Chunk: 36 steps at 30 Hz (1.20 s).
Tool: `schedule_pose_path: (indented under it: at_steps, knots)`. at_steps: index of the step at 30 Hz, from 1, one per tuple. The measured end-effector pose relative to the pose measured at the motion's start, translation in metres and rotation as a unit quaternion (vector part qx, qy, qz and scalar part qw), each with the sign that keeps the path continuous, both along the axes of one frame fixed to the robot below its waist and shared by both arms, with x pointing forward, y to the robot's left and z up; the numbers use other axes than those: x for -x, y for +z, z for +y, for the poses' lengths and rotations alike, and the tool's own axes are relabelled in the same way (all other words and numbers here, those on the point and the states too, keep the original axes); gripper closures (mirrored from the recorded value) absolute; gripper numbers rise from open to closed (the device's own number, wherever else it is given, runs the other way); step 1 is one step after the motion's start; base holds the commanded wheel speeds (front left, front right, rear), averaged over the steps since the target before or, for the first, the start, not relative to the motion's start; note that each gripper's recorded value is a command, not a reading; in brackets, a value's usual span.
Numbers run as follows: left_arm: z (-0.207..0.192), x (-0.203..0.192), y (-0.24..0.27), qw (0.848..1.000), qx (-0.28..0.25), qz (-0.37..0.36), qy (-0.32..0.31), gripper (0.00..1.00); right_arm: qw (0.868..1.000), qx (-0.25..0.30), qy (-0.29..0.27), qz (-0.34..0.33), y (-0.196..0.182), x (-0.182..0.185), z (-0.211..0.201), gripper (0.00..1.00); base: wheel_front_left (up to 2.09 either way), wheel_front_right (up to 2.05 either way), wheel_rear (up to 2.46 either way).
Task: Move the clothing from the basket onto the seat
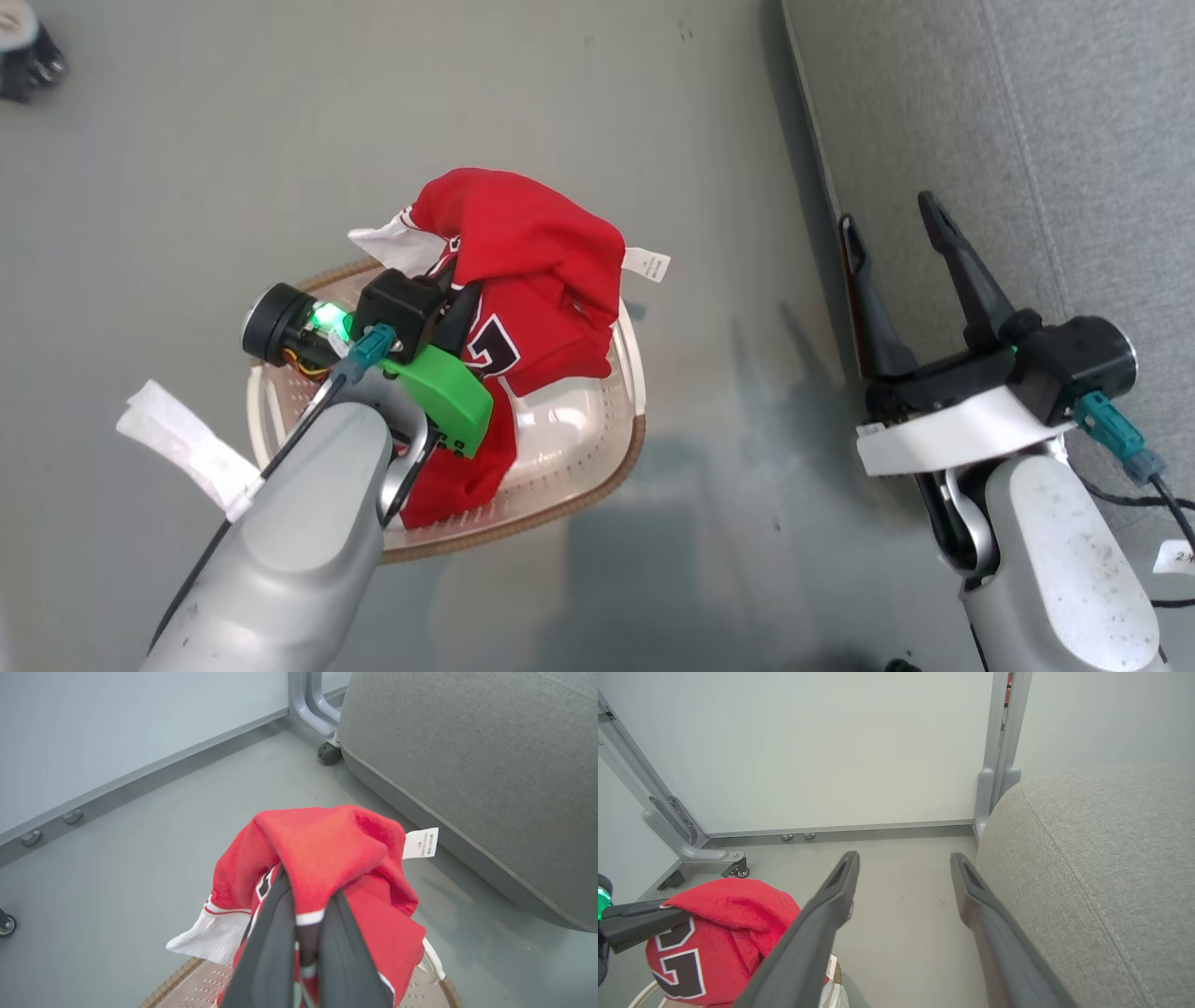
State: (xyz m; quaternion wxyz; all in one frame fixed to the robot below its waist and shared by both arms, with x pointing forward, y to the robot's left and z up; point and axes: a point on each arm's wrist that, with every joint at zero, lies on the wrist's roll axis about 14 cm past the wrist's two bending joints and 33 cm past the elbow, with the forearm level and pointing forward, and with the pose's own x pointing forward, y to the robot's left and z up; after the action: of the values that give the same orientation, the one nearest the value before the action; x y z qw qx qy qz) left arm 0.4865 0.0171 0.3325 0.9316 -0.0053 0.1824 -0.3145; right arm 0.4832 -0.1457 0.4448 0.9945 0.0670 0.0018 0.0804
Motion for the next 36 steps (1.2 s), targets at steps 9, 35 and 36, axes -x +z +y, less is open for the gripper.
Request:
schedule_pose_path:
  at_steps: [9,35,36]
  knots:
    - [0.020,-0.004,0.102,0.991,0.030,-0.125,0.041,1.00,0.999,-0.008,0.011,-0.029,0.036,0.024,0.010,0.00,0.00,0.00,0.00]
    - [0.015,0.049,0.298,0.928,0.096,-0.360,0.023,1.00,0.996,-0.033,0.025,-0.079,0.090,0.085,0.022,0.00,0.00,0.00,0.00]
    - [0.015,0.050,0.300,0.927,0.097,-0.362,0.022,1.00,0.996,-0.034,0.026,-0.078,0.090,0.086,0.022,0.00,0.00,0.00,0.00]
